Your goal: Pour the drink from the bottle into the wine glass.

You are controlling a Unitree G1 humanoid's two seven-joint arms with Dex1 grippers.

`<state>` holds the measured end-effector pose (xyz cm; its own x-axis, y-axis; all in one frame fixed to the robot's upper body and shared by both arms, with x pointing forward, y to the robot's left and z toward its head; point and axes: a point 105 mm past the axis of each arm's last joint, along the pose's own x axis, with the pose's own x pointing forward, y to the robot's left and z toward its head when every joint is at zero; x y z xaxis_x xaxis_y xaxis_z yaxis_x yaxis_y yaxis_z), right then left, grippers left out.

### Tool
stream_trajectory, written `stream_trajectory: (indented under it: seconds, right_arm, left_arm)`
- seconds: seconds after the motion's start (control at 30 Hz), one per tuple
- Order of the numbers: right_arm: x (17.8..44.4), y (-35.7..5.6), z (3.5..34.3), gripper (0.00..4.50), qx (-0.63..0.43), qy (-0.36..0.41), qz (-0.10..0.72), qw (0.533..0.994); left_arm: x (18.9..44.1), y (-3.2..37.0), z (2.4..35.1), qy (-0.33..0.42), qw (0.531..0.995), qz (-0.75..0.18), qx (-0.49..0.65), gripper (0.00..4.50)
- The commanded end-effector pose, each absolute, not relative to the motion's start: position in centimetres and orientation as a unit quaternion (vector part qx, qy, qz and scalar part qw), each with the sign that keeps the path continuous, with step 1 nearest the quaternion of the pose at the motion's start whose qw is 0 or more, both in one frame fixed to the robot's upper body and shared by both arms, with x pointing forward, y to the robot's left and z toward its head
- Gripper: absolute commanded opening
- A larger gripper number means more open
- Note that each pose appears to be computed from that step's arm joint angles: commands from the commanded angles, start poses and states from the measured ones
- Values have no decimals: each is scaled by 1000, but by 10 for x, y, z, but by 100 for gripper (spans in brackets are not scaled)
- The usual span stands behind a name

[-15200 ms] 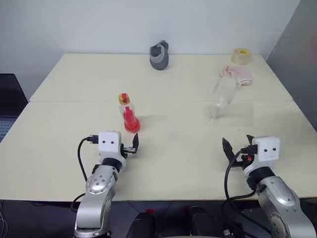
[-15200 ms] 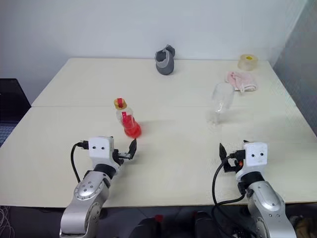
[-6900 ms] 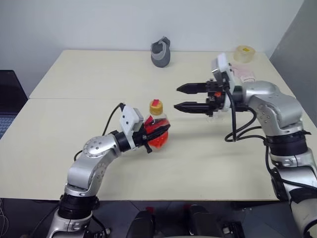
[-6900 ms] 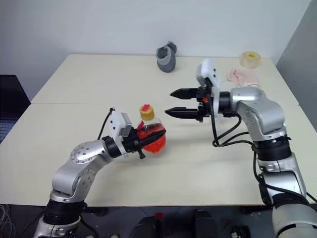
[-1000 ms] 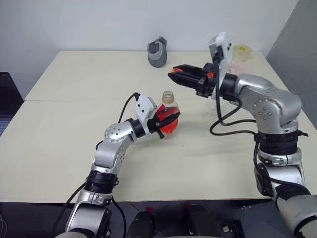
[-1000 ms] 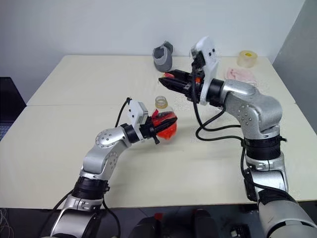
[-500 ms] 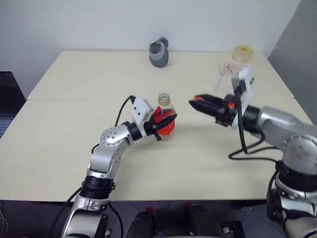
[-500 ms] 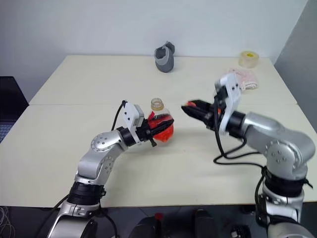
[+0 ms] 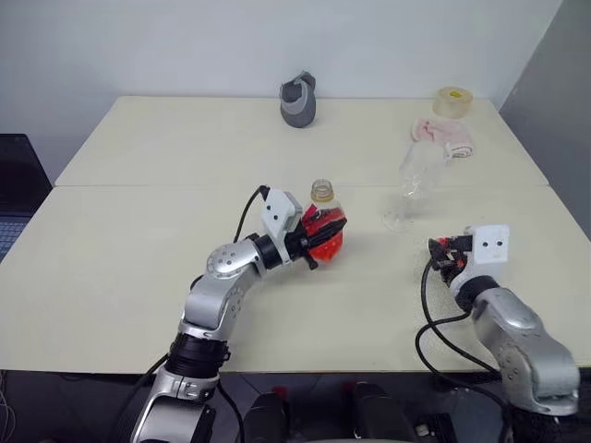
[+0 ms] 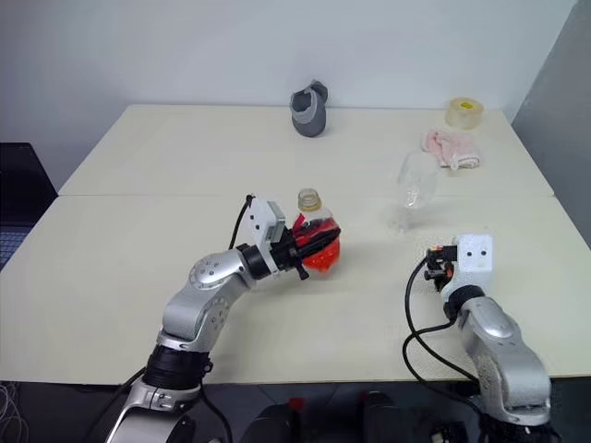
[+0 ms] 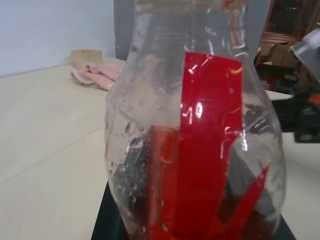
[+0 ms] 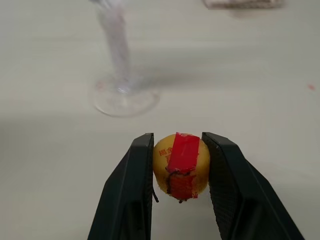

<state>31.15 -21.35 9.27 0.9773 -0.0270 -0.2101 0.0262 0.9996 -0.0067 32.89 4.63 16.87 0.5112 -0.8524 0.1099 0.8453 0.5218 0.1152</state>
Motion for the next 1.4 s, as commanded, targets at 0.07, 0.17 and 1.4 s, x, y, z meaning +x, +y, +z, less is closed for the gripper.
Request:
stream_trajectory:
  seconds: [0.07, 0.17, 1.4]
  right_arm:
    - [318, -210, 99, 156, 13, 75, -13, 997]
    - [316, -203, 99, 242, 19, 77, 4, 997]
    - [282, -65, 212, 448, -93, -84, 486, 865]
  left_arm:
    - [327, 42, 190, -116, 859, -498, 26, 103]
    - [328, 44, 190, -117, 859, -497, 27, 103]
    - [438, 203, 185, -133, 987, -76, 45, 103]
